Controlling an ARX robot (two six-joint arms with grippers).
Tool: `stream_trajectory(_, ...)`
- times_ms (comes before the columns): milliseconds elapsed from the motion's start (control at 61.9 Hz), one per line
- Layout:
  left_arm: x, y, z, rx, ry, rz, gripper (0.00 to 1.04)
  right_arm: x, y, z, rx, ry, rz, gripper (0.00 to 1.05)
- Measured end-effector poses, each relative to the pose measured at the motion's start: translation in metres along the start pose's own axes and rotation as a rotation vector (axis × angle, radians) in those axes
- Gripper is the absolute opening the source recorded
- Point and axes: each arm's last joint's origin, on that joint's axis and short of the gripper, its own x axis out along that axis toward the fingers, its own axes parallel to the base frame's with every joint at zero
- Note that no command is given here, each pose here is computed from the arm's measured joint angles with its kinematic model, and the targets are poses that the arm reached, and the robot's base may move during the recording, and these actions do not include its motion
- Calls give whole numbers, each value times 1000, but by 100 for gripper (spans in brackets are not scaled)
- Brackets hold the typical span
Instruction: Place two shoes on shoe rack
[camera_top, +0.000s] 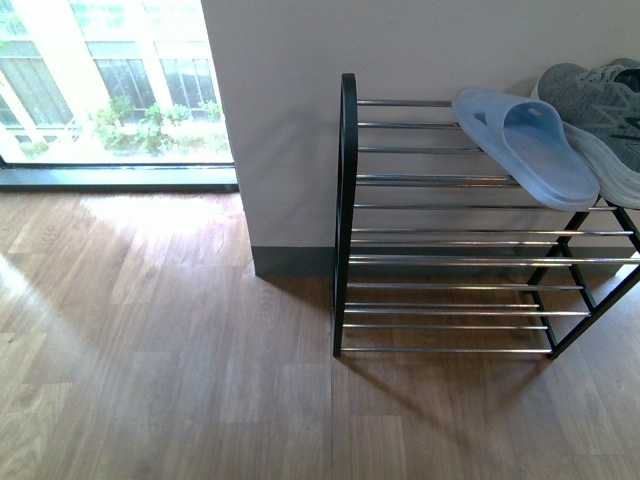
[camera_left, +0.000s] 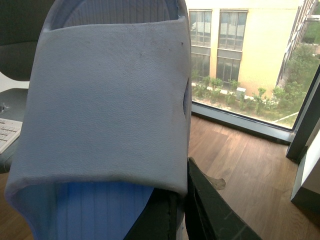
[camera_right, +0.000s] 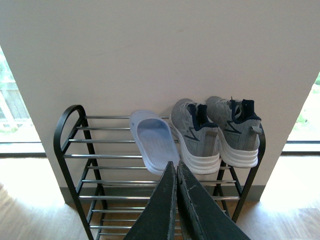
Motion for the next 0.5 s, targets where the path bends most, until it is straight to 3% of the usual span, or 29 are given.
stream_trajectory(501, 0, 0, 0, 0, 0, 0, 2, -16, 0, -3, 0, 6, 0, 1)
